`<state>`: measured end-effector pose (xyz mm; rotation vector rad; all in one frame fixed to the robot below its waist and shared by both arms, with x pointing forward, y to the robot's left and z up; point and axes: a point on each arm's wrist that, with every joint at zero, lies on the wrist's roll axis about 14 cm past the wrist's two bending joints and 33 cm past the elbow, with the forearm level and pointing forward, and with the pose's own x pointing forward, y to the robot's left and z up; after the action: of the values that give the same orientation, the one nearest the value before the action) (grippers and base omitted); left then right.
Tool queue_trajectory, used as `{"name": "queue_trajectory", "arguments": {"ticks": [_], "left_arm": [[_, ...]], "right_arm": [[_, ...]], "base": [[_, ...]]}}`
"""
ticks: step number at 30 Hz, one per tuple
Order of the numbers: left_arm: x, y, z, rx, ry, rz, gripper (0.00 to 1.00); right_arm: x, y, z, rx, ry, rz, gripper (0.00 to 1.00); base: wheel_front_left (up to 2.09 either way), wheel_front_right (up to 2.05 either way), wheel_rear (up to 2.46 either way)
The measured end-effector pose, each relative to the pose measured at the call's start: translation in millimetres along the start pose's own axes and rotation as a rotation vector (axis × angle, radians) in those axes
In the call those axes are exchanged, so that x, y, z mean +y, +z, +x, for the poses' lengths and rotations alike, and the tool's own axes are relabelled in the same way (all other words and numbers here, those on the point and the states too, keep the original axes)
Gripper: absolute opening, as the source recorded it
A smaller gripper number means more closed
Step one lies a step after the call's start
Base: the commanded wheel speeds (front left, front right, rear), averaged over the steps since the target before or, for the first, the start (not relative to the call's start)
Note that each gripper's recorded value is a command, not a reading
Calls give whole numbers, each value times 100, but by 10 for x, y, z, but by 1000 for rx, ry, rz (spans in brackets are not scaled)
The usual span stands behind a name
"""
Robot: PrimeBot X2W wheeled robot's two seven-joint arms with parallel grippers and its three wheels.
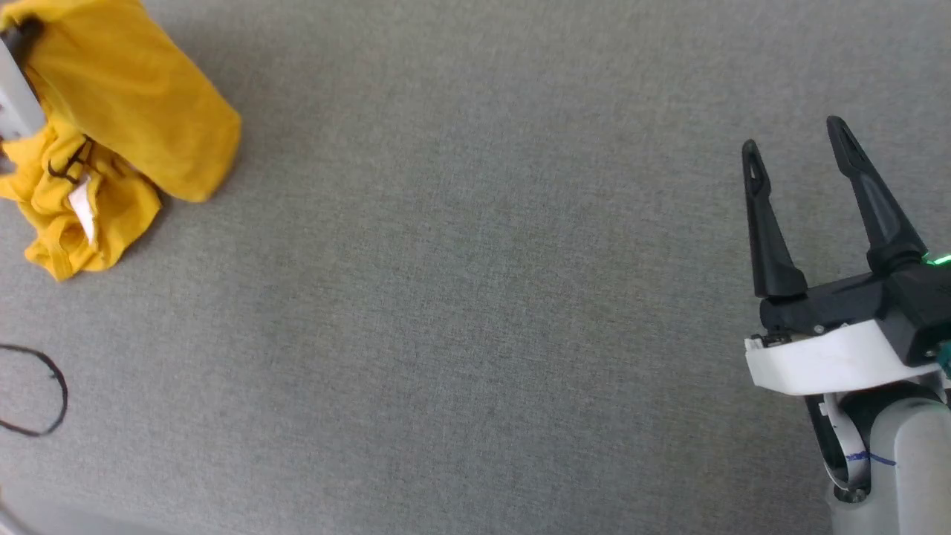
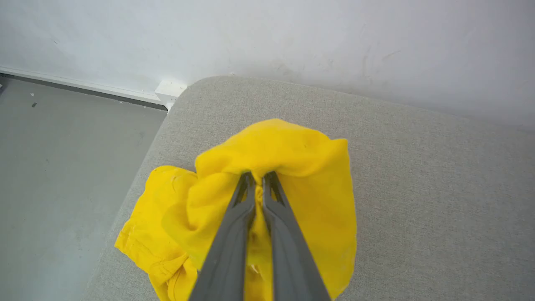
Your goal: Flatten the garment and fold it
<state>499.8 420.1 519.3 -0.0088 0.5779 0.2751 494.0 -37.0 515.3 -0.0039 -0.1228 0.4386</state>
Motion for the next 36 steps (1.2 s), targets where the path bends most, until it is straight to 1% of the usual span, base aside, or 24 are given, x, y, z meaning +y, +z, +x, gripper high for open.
{"name": "queue_trajectory", "arguments": {"ticks": [4,9,16,22,26,29,36], "left_arm": [[-142,385,-150,-89,-46,15,0],[-502,804,-314,-178,-137,66,0],[-1284,1244,-547,-281,-308,135,0],[-2034,1523,-861,-374,-478,137,0],[-2510,1720,-1206,-447,-617,140,0],[-2840,1788,-1489,-488,-722,154,0],[-3421,1785,-2135,-539,-937,175,0]], "right_arm": [[-89,80,-86,-20,-30,18,100],[-314,79,-265,-16,-103,35,100],[-710,31,-633,7,-238,41,100],[-974,65,-928,3,-335,37,100],[-1088,92,-1112,0,-385,40,100],[-1161,124,-1226,-7,-416,37,100],[-1253,191,-1399,-22,-461,33,100]], "base": [[0,0,0],[0,0,0],[0,0,0],[0,0,0],[0,0,0],[0,0,0],[0,0,0]]}}
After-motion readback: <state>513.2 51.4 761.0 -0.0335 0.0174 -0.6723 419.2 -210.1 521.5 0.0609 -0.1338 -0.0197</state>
